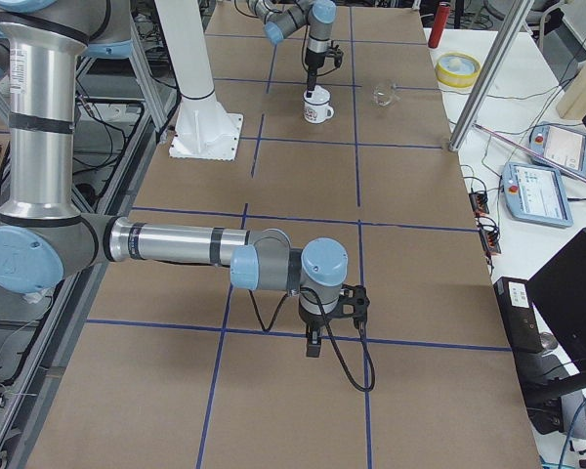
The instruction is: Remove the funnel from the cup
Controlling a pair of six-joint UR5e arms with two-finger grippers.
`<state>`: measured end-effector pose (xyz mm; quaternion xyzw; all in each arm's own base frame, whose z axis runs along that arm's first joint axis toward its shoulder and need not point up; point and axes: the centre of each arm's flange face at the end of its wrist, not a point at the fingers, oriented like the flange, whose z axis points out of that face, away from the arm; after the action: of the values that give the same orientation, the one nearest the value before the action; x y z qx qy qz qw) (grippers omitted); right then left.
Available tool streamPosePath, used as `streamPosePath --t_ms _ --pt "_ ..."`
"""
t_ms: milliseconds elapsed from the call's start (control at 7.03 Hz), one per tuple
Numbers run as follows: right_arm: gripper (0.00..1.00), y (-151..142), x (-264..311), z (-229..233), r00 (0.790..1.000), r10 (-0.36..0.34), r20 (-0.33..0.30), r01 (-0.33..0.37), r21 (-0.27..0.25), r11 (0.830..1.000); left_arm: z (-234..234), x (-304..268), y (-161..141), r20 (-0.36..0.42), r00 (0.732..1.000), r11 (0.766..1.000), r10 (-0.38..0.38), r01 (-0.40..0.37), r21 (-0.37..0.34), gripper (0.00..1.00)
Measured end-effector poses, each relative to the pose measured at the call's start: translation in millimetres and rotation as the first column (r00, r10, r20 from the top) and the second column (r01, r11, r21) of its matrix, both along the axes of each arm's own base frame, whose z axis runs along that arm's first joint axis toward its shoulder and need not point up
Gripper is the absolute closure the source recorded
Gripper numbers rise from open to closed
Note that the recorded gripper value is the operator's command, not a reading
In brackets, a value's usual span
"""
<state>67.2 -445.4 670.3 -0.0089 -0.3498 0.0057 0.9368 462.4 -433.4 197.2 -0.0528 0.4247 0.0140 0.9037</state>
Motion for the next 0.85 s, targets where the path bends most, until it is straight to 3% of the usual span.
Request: streamPosePath --t_ms 427,711,853 --pt "0.00 0.0 0.0 -0.1 1.000 0.000 0.000 0.000 0.000 1.000 -15.9 -79.1 -24.4 -0.056 0.994 0.993 -0.099 0.102 0.066 0.00" --pt "0.00 0.0 0.0 -0.2 1.000 0.000 0.000 0.000 0.000 1.000 -11.1 -159.7 -67.8 -0.061 0.987 0.968 -0.149 0.158 0.193 0.00" --pt "0.00 0.0 0.0 -0.1 1.000 0.000 0.000 0.000 0.000 1.000 2.4 -194.5 -86.3 -0.038 0.990 0.950 -0.133 0.138 0.279 0.00"
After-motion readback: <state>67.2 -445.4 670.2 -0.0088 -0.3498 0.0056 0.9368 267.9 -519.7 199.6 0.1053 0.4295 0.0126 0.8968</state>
